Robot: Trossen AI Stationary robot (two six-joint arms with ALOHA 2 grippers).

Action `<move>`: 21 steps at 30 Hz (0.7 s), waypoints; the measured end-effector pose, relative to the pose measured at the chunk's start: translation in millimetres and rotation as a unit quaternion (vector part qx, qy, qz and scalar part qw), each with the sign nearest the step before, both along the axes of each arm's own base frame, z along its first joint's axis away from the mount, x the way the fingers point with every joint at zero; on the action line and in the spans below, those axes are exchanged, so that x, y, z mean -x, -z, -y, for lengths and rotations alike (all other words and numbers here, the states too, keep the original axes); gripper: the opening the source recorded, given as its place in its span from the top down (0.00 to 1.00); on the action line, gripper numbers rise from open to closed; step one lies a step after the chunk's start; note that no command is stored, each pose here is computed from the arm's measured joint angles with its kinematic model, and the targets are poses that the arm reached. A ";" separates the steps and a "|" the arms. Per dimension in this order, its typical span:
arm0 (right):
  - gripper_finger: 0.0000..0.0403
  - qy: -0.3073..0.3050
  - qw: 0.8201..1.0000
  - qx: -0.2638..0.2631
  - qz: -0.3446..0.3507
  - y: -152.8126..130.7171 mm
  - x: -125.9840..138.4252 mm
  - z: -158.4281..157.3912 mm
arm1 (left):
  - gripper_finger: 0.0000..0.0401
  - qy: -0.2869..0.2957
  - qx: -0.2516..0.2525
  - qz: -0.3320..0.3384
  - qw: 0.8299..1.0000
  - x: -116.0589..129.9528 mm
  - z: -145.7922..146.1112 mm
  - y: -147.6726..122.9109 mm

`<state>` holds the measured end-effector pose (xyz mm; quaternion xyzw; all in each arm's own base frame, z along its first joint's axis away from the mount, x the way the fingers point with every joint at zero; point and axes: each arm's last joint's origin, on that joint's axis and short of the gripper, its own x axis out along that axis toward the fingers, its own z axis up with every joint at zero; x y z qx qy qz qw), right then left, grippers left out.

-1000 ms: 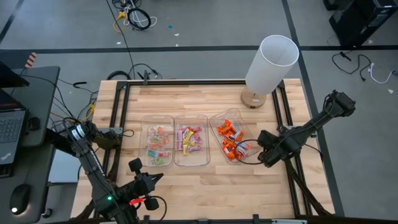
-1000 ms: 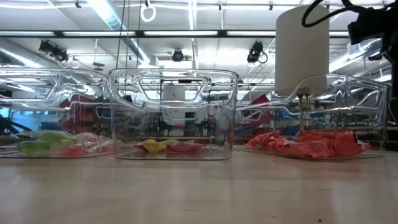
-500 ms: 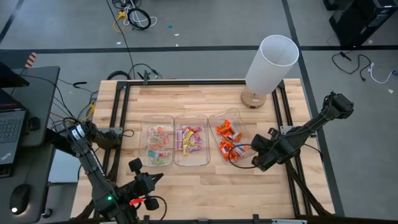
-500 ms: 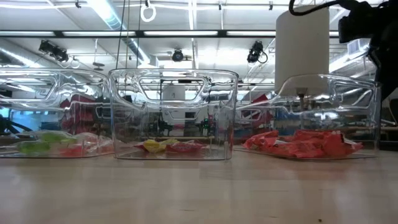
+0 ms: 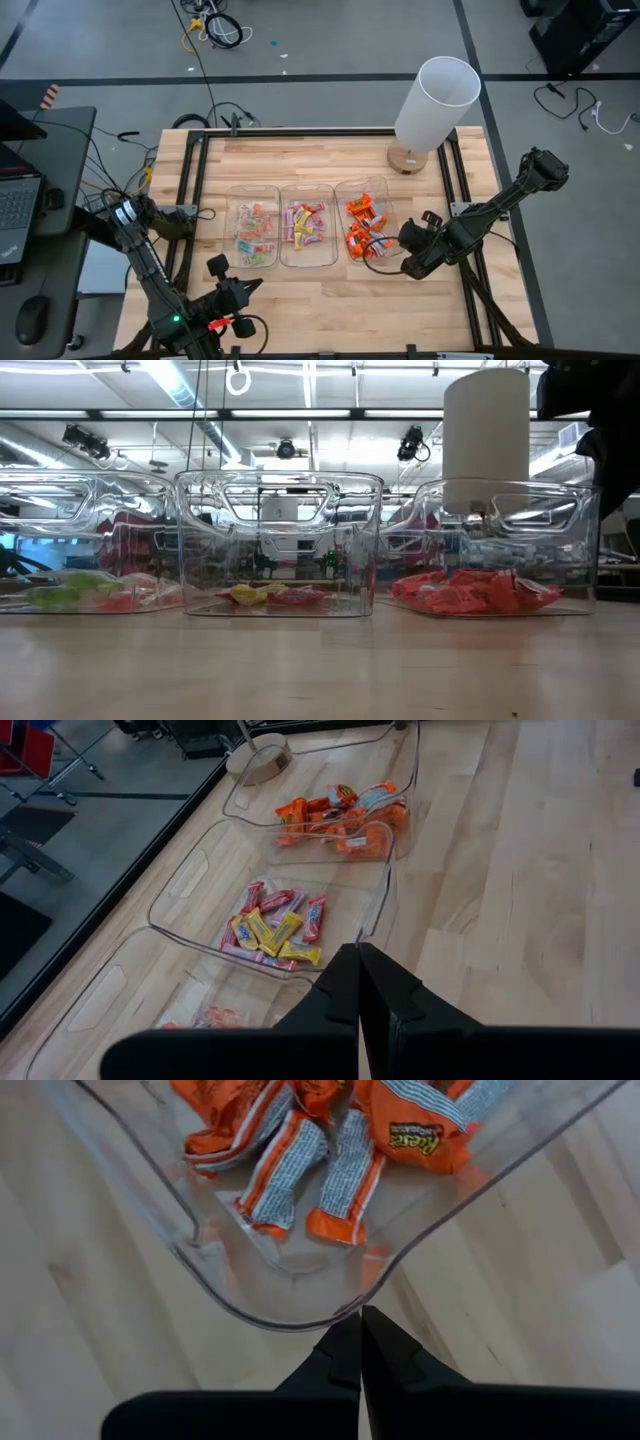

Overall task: Sort candy
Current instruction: Move bottom right transparent bin to the middle right of the table

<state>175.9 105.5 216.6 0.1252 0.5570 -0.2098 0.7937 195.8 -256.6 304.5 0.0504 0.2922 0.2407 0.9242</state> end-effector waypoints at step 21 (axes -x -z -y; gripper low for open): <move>1.00 -0.041 0.998 -0.016 0.037 -2.0 -8.4 -5.6 | 1.00 0.000 0.000 0.000 1.000 0.0 0.0 0.0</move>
